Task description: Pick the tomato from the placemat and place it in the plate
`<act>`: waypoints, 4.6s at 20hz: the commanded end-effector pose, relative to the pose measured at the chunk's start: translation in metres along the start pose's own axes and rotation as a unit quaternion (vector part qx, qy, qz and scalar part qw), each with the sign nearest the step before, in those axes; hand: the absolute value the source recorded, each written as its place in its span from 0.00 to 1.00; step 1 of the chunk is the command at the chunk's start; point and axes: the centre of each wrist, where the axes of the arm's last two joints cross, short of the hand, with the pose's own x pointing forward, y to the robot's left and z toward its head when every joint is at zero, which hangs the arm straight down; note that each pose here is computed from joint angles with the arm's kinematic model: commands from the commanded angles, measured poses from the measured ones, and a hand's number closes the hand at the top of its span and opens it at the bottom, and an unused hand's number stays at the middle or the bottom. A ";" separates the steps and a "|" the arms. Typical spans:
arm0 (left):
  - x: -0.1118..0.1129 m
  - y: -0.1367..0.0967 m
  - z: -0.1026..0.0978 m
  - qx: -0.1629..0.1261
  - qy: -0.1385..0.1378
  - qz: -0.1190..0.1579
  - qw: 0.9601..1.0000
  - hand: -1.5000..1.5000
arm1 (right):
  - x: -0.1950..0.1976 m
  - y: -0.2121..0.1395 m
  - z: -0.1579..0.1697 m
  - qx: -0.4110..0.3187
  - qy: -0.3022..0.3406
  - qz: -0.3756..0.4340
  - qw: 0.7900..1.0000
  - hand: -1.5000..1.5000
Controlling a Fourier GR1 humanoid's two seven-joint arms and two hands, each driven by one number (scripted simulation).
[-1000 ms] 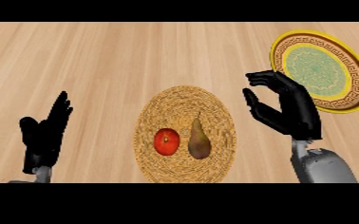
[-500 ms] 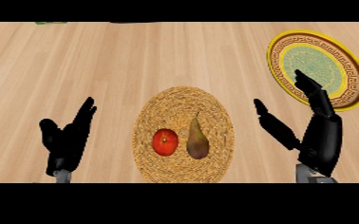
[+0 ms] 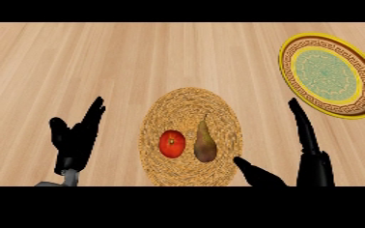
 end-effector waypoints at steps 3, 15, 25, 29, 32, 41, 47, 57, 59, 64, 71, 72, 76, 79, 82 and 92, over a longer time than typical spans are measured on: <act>-0.005 -0.015 0.003 -0.027 0.019 0.007 0.999 0.50 | 0.032 0.008 0.015 0.110 0.058 0.115 0.986 0.00; -0.018 -0.011 0.010 -0.038 0.033 0.012 0.999 0.50 | 0.102 0.082 0.018 0.142 0.123 0.202 0.961 0.00; -0.003 -0.025 -0.005 -0.032 0.017 0.009 0.999 0.50 | 0.106 0.105 0.030 0.198 0.159 0.193 0.948 0.00; -0.011 -0.019 -0.006 -0.034 0.018 0.005 0.999 0.50 | 0.095 0.126 0.021 0.199 0.154 0.194 0.948 0.00; -0.010 -0.006 -0.008 -0.036 0.027 0.013 0.999 0.50 | 0.101 0.129 0.022 0.195 0.147 0.204 0.948 0.00; -0.018 -0.016 -0.006 -0.026 0.038 0.012 0.999 0.50 | 0.080 0.140 0.014 0.196 0.184 0.260 0.928 0.00; -0.015 -0.026 -0.001 -0.037 0.023 0.010 0.999 0.50 | 0.070 0.154 -0.002 0.211 0.187 0.259 0.924 0.00; -0.005 0.001 -0.008 -0.036 0.037 0.014 0.999 0.50 | 0.076 0.173 0.011 0.252 0.153 0.320 0.901 1.00; -0.010 -0.023 -0.013 -0.029 0.026 0.011 0.999 0.50 | 0.071 0.177 0.005 0.245 0.143 0.320 0.904 1.00; -0.013 -0.011 -0.001 -0.036 0.025 0.010 0.999 0.50 | 0.063 0.180 0.002 0.224 0.133 0.326 0.909 1.00; -0.007 -0.023 -0.001 -0.046 0.009 0.006 0.999 0.50 | 0.044 0.139 -0.163 0.023 0.315 0.291 0.903 1.00; -0.003 -0.021 -0.005 -0.046 0.004 0.004 0.999 0.50 | 0.053 0.132 -0.178 -0.014 0.299 0.280 0.912 1.00; 0.004 -0.021 -0.007 -0.050 0.000 0.003 0.999 0.50 | 0.067 0.104 -0.223 -0.155 0.232 0.297 0.913 1.00; 0.006 -0.022 -0.009 -0.054 -0.002 -0.009 0.998 0.50 | 0.086 0.096 -0.242 -0.220 0.225 0.293 0.903 1.00; 0.000 -0.021 -0.010 -0.055 0.011 -0.010 0.998 0.50 | 0.096 0.085 -0.256 -0.278 0.219 0.273 0.895 1.00; -0.003 -0.029 -0.007 -0.050 0.011 0.011 0.999 0.50 | 0.076 0.040 -0.283 -0.409 0.228 0.167 0.868 1.00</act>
